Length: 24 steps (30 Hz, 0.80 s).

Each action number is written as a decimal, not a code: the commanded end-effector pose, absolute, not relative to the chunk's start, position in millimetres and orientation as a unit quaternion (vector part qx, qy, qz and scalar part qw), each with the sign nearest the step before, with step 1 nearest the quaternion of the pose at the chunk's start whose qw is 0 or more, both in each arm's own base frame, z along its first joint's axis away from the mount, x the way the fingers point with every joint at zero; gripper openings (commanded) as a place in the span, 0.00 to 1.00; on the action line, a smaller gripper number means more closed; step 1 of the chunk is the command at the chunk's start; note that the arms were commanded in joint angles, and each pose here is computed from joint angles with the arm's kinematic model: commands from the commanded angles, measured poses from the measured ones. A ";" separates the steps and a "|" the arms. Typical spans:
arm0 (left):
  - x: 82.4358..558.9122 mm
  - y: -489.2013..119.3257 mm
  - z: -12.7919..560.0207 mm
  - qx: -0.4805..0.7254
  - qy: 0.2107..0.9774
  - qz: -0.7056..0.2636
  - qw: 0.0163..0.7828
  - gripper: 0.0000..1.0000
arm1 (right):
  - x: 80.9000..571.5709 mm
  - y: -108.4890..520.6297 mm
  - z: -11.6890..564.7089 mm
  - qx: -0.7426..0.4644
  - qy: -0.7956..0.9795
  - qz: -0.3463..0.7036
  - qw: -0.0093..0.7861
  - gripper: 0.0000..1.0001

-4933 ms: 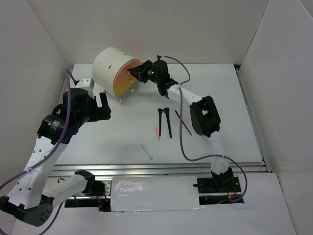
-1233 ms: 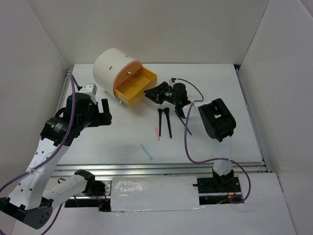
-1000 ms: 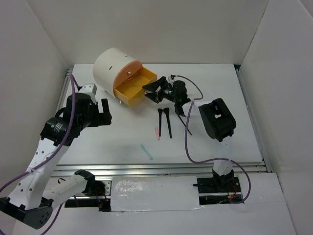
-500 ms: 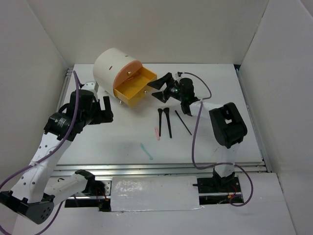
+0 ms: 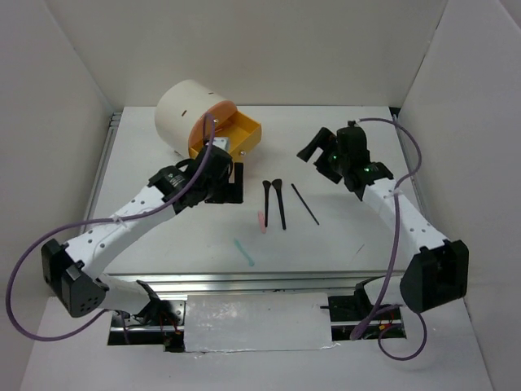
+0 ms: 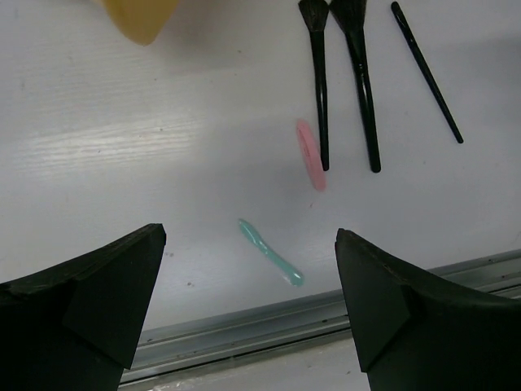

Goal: Organize the makeup

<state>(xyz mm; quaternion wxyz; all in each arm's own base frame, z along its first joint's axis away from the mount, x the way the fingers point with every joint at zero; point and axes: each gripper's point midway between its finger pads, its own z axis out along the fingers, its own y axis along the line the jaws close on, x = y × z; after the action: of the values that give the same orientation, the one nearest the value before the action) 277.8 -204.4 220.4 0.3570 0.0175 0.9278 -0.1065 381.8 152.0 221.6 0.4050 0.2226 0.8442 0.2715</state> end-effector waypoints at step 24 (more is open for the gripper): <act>395.5 -327.7 41.4 -0.008 0.952 -0.057 0.301 0.73 | 200.9 114.6 295.8 0.152 0.811 0.341 0.451 0.83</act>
<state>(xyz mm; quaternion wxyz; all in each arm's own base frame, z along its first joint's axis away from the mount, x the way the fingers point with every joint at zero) 386.9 -327.6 46.6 0.3003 0.0203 0.9526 -0.0447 207.4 113.2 292.3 0.4520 0.1674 0.8090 0.3363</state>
